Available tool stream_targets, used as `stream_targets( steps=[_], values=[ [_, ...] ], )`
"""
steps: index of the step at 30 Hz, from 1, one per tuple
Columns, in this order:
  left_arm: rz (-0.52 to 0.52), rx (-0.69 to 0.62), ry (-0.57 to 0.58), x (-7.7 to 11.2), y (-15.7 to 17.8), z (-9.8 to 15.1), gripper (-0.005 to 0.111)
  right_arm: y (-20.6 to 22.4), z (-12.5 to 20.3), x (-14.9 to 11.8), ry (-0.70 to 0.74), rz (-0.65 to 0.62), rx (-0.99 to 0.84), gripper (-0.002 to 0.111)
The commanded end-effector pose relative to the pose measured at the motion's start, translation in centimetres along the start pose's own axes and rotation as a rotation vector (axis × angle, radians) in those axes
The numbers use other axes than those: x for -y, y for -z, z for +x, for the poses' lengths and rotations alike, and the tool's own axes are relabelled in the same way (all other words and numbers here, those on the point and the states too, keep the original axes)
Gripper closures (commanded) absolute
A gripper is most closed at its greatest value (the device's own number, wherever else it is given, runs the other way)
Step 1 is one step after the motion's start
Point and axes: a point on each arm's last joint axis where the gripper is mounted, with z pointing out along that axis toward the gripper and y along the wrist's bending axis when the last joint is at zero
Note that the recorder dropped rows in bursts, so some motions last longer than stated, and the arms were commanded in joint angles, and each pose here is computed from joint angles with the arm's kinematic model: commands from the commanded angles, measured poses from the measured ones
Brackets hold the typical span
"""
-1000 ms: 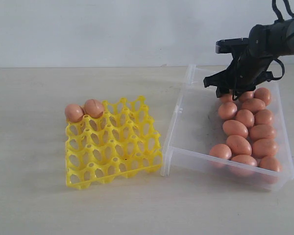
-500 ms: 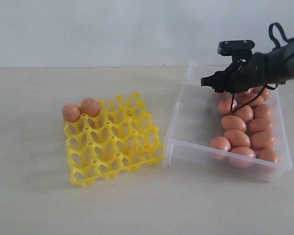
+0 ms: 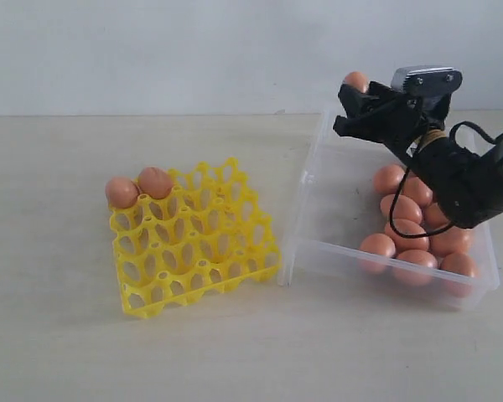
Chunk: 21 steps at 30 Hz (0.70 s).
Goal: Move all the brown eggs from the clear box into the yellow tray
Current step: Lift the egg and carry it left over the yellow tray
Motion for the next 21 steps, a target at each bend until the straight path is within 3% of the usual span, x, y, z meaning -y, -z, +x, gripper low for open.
stream_targets(
  steps=[1, 7, 12, 21],
  values=[
    [0.008, 0.001, 0.005, 0.1, 0.0, 0.1, 0.103, 0.2, 0.0, -1.1, -0.046, -0.142, -0.017, 0.108],
    [0.008, 0.001, 0.005, 0.1, 0.0, 0.1, 0.103, -0.3, 0.5, -4.4, -0.055, -0.321, -0.067, 0.108],
    [0.008, 0.001, 0.005, 0.1, 0.0, 0.1, 0.103, -1.7, 0.4, -10.2, -0.012, -0.513, -0.052, 0.108],
    [0.008, 0.001, 0.005, 0.1, 0.0, 0.1, 0.103, -3.4, -0.3, -14.4, 0.032, -0.589, -0.042, 0.108]
  ],
)
